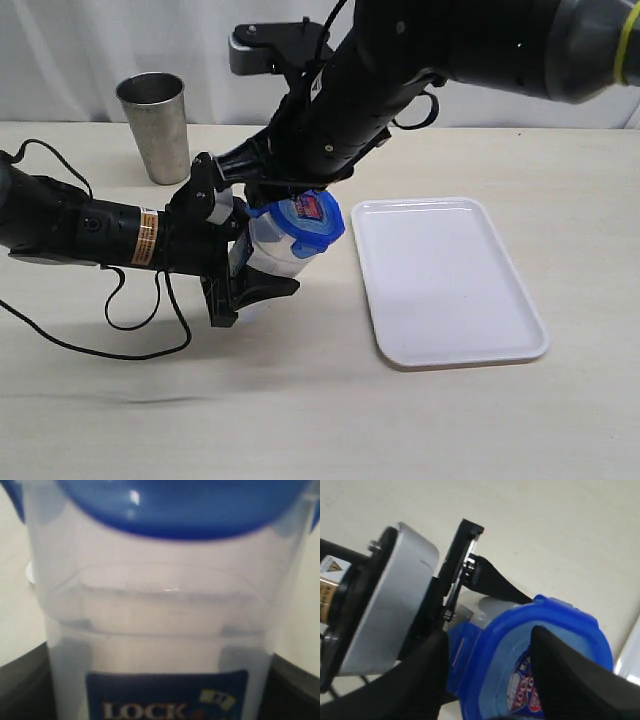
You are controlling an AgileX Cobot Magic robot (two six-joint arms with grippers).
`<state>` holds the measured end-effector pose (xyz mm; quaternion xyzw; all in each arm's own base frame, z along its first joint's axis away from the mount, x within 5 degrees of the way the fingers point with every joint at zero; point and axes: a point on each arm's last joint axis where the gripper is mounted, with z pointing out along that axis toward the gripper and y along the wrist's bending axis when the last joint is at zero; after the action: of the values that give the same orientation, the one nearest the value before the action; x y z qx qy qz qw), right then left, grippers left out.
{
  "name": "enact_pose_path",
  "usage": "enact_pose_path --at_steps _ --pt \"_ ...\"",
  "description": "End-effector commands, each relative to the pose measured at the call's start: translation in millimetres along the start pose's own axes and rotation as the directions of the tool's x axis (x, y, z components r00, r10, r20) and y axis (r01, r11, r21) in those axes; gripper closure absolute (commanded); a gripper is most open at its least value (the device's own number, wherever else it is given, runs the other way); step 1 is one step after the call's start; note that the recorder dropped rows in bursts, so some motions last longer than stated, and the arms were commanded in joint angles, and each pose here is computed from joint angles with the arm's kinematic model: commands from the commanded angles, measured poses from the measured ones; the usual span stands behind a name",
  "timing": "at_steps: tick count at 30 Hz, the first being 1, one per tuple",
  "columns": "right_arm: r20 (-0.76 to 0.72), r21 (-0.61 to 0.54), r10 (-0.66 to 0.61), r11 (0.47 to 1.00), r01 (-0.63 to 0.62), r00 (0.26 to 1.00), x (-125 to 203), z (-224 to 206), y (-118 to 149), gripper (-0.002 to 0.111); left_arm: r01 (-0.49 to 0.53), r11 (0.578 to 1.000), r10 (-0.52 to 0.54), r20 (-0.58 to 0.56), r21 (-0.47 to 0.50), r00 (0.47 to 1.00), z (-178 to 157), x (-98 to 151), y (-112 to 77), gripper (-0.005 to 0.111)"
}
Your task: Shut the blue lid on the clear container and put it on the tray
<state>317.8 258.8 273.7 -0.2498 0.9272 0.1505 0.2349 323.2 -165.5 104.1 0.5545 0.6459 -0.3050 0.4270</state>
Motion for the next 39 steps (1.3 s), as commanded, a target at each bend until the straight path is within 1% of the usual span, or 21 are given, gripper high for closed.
enact_pose_path --at_steps 1,8,10,12,14,16,21,25,27,33,36,39 --pt "-0.046 0.025 -0.024 0.999 0.025 0.999 3 13 -3 0.059 0.003 1.0 -0.003 0.026 -0.014 1.0 -1 -7 1.9 0.107" --pt "-0.17 0.057 -0.03 0.998 0.041 0.985 15 17 -7 0.068 0.002 1.0 -0.002 0.026 -0.015 1.0 -1 -7 2.0 0.107" --pt "-0.179 0.04 -0.016 0.999 0.024 0.984 15 17 -5 0.068 0.002 1.0 -0.002 0.026 -0.015 1.0 -1 -7 2.0 0.107" --pt "-0.183 -0.003 -0.013 1.0 0.013 0.983 16 18 -1 0.068 0.002 1.0 -0.002 0.026 -0.015 1.0 -1 -7 2.0 0.107" --pt "-0.184 -0.045 -0.027 0.999 0.019 0.983 16 18 3 0.068 0.002 1.0 -0.002 0.026 -0.015 1.0 -1 -7 2.0 0.107" --pt "-0.184 -0.062 -0.027 0.998 0.016 0.983 16 18 4 0.068 0.002 1.0 -0.002 0.026 -0.015 1.0 -1 -7 2.0 0.107" --pt "-0.186 -0.063 -0.046 0.997 0.035 0.982 16 20 4 0.077 0.002 1.0 -0.001 0.029 -0.013 1.0 -1 -8 1.8 0.107" --pt "-0.206 -0.067 -0.064 0.996 0.051 0.977 19 31 4 0.077 0.001 1.0 -0.001 0.043 -0.005 0.999 -1 -9 1.1 0.107" --pt "-0.204 -0.055 -0.087 0.996 0.077 0.975 20 36 6 0.077 0.001 1.0 -0.001 0.045 -0.004 0.999 -1 -9 1.0 0.107" --pt "-0.193 0.0 -0.229 0.972 0.234 0.954 25 42 28 0.077 0.002 1.0 -0.002 0.048 -0.004 0.999 -1 -9 1.0 0.107" --pt "-0.2 0.047 -0.251 0.963 0.265 0.947 26 42 30 0.077 0.002 1.0 -0.002 0.048 -0.004 0.999 -1 -9 1.0 0.107" --pt "-0.201 0.059 -0.261 0.959 0.277 0.944 26 42 30 0.077 0.002 1.0 -0.002 0.059 0.002 0.998 -1 -10 0.4 0.107"
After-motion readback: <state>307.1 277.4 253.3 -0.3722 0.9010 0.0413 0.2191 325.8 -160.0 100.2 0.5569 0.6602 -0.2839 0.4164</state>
